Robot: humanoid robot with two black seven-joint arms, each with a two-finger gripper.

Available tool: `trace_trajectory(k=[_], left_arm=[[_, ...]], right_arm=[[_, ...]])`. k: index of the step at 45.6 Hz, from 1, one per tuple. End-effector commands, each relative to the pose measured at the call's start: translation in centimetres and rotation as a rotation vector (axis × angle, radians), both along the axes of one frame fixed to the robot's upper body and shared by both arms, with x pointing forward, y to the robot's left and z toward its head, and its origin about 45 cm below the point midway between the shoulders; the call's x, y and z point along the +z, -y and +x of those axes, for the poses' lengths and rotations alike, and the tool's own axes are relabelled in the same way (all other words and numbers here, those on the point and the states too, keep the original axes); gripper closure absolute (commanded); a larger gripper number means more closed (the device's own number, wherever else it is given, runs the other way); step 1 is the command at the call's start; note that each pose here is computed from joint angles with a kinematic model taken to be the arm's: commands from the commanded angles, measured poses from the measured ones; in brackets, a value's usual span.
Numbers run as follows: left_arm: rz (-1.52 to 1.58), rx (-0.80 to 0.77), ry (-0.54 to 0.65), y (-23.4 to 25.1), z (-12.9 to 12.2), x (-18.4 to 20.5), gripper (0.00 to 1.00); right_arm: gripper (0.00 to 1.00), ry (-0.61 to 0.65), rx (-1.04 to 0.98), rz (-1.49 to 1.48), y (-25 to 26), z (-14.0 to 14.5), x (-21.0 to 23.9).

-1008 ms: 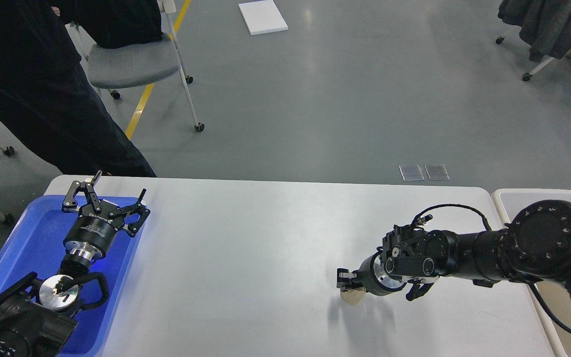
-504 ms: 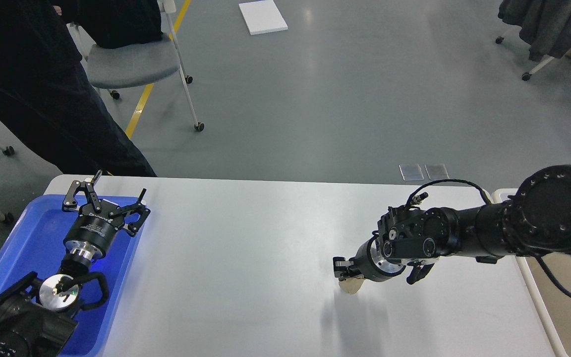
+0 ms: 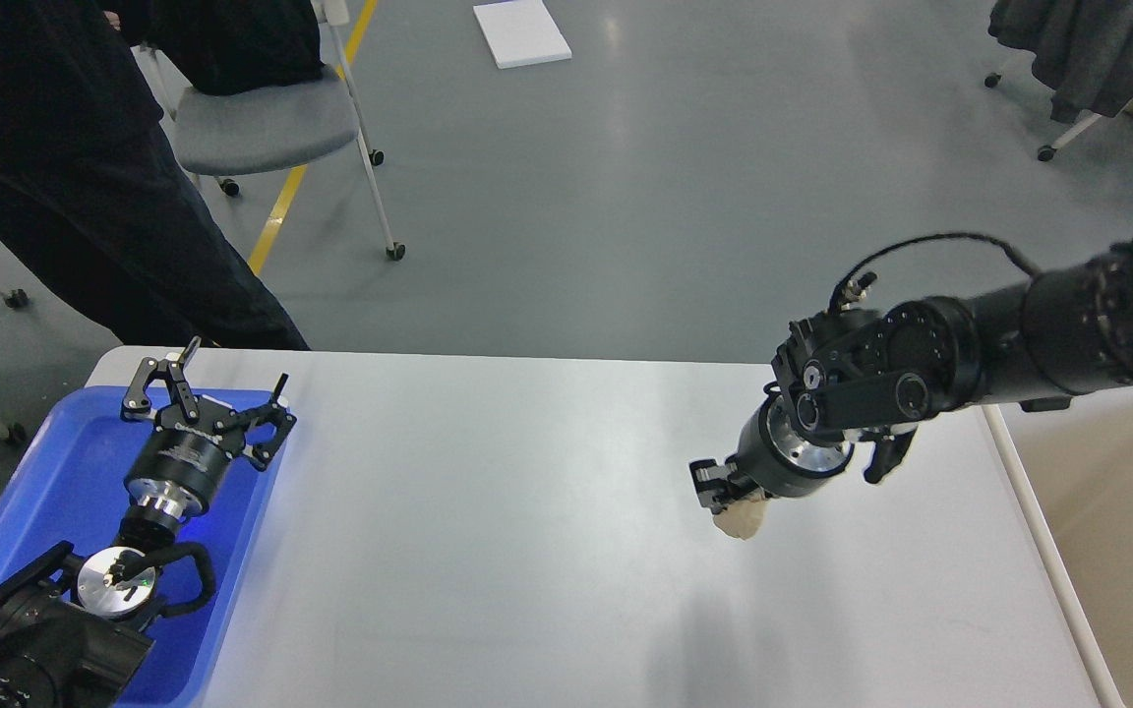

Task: Tidy desktop

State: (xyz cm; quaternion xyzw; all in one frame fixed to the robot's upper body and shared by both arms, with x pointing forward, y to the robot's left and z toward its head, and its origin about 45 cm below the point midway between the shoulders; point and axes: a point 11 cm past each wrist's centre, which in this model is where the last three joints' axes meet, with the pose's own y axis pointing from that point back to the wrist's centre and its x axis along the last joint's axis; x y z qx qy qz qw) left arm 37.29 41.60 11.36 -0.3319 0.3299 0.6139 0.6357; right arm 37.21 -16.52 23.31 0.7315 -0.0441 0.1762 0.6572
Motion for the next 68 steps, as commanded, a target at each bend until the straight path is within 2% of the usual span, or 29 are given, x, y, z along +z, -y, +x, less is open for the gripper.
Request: trace_trajectory(k=[1, 12, 21, 30, 40, 47, 54, 60, 68], left_arm=[[0.001, 0.003, -0.002, -0.2, -0.1, -0.1, 0.00], [0.001, 0.003, -0.002, -0.2, -0.1, -0.1, 0.00], [0.001, 0.003, -0.002, -0.2, -0.1, -0.1, 0.00], [0.001, 0.003, -0.002, -0.2, -0.1, -0.1, 0.00], [-0.001, 0.005, -0.001, -0.1, -0.1, -0.1, 0.00], [-0.001, 0.005, -0.001, -0.1, -0.1, -0.1, 0.00], [-0.002, 0.004, -0.001, -0.1, -0.1, -0.1, 0.00], [-0.003, 0.005, -0.001, -0.1, -0.1, -0.1, 0.00], [-0.003, 0.005, 0.001, -0.1, -0.1, 0.0, 0.00]], right_arm=[[1.00, 0.020, -0.017, -0.071, 2.7, 0.5, 6.4], [1.00, 0.050, -0.056, -0.120, 5.3, 1.2, 12.0], [1.00, 0.114, -0.153, -0.178, 11.5, 2.6, 15.5], [1.00, 0.217, -0.378, -0.174, 20.7, 4.5, 17.1], [1.00, 0.417, -0.678, -0.142, 32.6, 6.2, 18.0], [1.00, 0.566, -0.888, -0.052, 39.0, 6.3, 14.9], [1.00, 0.666, -1.082, -0.039, 45.2, 3.4, 10.4], [1.00, 0.678, -1.224, 0.022, 45.8, 1.4, 4.4], [1.00, 0.801, -1.387, 0.071, 45.5, -0.1, -0.3]])
